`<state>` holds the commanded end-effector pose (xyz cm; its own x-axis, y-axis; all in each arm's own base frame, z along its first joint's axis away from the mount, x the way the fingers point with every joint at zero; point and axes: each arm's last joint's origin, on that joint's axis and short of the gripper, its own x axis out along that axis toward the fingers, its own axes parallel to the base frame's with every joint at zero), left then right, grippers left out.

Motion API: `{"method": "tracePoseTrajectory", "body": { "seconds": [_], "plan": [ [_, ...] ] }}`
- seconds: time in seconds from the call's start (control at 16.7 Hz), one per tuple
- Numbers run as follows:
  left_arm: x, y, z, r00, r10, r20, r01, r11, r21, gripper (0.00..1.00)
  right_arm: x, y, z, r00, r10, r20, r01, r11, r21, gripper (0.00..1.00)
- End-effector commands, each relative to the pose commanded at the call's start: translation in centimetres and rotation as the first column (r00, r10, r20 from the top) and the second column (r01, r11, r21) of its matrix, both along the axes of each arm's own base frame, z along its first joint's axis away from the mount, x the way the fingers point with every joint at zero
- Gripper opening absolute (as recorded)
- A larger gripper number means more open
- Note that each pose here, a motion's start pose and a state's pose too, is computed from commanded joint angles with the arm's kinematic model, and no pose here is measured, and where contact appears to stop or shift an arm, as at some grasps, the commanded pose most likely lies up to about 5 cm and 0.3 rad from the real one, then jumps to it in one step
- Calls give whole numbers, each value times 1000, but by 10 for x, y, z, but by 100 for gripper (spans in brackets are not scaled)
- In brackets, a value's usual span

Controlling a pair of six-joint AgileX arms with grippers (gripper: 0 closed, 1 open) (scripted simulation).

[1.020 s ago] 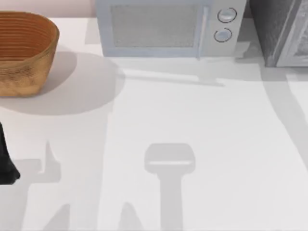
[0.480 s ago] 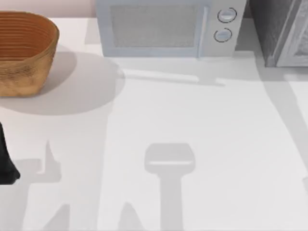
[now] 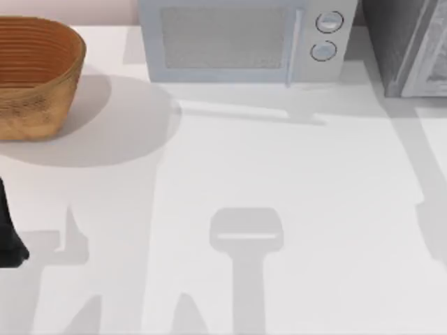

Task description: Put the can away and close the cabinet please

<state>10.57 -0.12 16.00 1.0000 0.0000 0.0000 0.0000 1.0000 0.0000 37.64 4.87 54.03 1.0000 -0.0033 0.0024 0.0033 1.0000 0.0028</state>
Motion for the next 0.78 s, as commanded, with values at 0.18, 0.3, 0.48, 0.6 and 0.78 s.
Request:
{"method": "tracePoseTrajectory", "body": {
  "seconds": [0.18,0.3,0.48,0.6,0.78],
  "plan": [
    [0,0,0,1000,0,0,0,1000,0,100,20,-2,-5,1000,1,1,-1,1000,1,0],
    [0,0,0,1000,0,0,0,1000,0,100,28,-3,-9,1000,2,-1,-2,1000,1,0],
    [0,0,0,1000,0,0,0,1000,0,100,29,-4,-10,1000,2,-2,-2,1000,1,0],
    [0,0,0,1000,0,0,0,1000,0,100,29,-4,-10,1000,2,-2,-2,1000,1,0],
    [0,0,0,1000,0,0,0,1000,0,100,29,-4,-10,1000,2,-2,-2,1000,1,23]
  ]
}}
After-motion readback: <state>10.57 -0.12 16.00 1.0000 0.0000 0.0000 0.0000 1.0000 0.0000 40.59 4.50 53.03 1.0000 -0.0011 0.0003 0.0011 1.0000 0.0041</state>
